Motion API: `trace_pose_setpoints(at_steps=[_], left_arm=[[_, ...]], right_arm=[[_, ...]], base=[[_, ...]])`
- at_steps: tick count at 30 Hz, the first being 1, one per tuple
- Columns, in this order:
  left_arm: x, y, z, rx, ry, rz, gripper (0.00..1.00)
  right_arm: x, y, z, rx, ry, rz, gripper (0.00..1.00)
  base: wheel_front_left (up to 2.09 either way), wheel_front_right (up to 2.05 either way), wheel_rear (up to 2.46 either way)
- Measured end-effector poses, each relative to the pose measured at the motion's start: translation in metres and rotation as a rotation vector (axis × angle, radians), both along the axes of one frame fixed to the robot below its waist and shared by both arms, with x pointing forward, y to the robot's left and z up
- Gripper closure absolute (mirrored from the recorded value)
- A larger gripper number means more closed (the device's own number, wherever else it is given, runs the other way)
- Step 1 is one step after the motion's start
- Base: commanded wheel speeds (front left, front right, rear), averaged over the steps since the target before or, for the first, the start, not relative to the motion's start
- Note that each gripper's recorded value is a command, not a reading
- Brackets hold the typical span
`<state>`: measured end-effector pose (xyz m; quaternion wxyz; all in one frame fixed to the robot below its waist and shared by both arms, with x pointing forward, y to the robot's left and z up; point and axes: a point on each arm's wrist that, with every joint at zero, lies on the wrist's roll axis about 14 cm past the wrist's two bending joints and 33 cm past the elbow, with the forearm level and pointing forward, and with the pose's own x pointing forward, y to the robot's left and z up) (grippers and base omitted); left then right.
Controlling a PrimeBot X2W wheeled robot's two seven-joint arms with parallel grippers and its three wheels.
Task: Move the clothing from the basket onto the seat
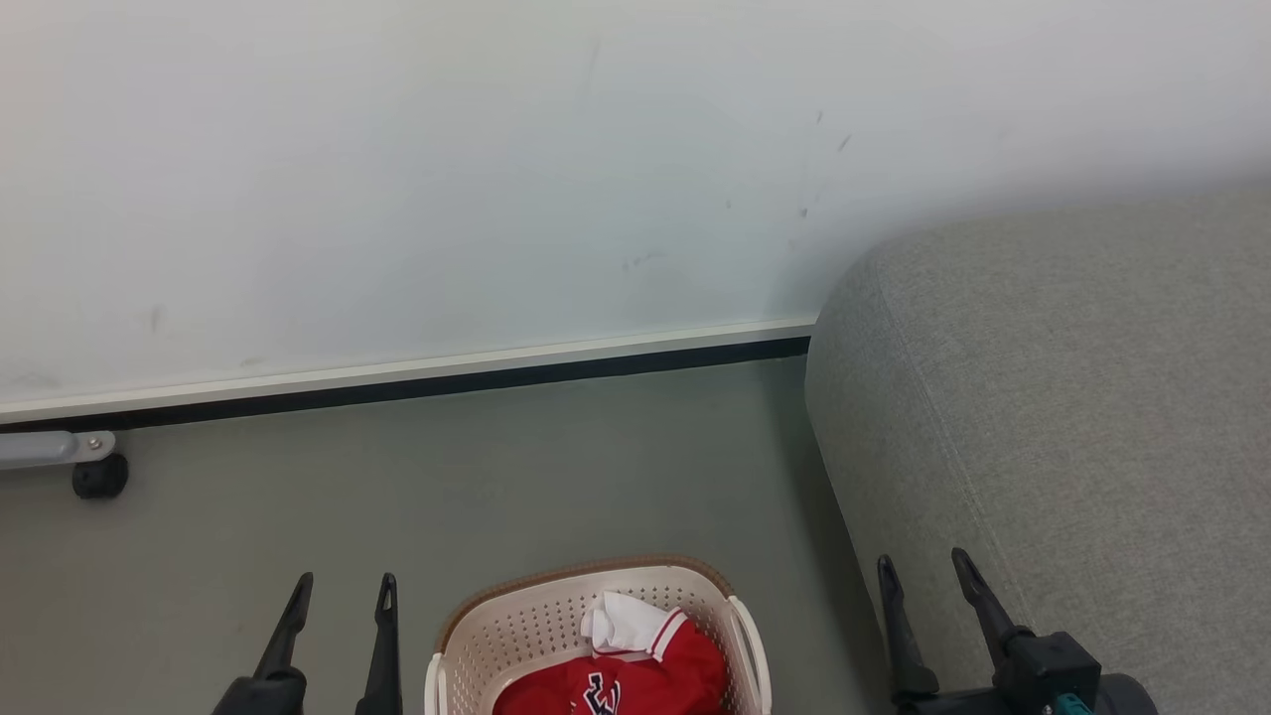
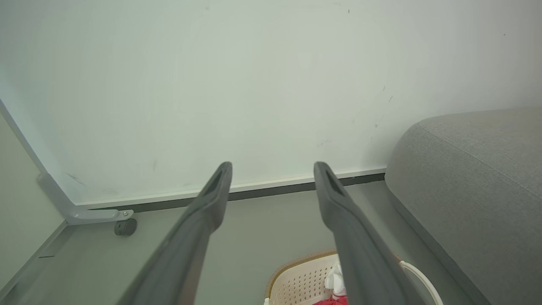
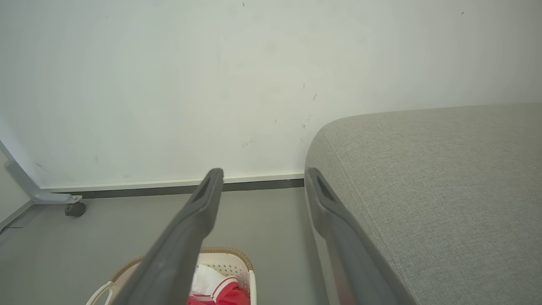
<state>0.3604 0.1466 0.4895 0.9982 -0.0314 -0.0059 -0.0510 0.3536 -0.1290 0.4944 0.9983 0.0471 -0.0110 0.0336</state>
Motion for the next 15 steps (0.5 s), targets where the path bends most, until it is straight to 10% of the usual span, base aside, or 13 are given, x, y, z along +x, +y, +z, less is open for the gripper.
trace_pose_setpoints(at_steps=[15], left_arm=[[0.0015, 0.0024, -0.002, 0.0, 0.006, 0.003, 0.0]], right_arm=[[0.0012, -0.0049, -0.0018, 0.001, 0.006, -0.016, 0.0]], base=[[0.0, 0.0, 0.0]])
